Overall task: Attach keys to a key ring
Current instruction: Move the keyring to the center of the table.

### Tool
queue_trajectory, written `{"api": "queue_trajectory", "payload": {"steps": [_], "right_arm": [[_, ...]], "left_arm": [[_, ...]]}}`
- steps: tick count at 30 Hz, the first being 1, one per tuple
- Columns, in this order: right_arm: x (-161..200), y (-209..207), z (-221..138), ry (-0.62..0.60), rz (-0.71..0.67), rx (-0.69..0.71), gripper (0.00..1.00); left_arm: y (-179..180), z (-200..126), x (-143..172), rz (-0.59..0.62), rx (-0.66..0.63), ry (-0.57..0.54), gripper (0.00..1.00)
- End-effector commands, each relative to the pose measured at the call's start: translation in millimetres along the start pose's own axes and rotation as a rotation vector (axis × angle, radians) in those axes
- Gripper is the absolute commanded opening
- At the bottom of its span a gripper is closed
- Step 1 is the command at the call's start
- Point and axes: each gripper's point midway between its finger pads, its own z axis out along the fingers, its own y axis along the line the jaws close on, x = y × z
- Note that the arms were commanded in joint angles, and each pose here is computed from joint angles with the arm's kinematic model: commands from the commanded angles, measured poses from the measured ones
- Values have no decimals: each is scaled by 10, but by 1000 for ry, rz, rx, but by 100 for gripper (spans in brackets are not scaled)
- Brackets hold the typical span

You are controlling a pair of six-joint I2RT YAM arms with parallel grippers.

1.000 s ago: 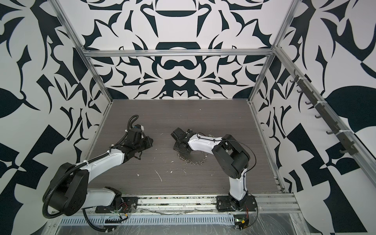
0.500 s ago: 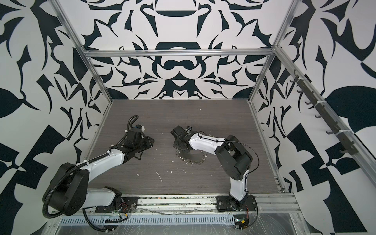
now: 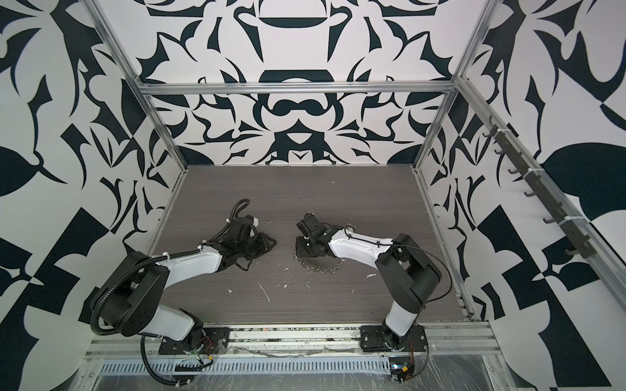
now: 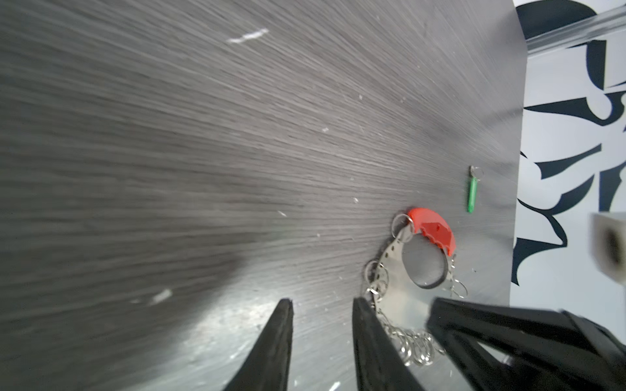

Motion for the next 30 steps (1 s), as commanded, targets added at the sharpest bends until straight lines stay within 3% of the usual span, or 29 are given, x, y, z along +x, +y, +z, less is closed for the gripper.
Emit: {"api": "queue_trajectory", "payload": {"steps": [1, 11, 20, 26, 30], "right_arm": [[-62, 309, 60, -6, -88, -157, 29], [-141, 437, 278, 14, -90, -198, 34], [-308, 734, 142, -31, -52, -326, 33], [-493, 527, -102, -142, -62, -222, 28], [-600, 297, -120, -144, -176, -86, 25]], "left_arm": [[-78, 12, -152, -46, 8, -46, 34], [-36, 42, -79, -62, 12, -21, 33], [-45, 72, -81, -50, 17, -17, 33], [-48, 88, -70, -34, 20, -9, 33], [-76, 87, -72, -14, 28, -2, 33]]}}
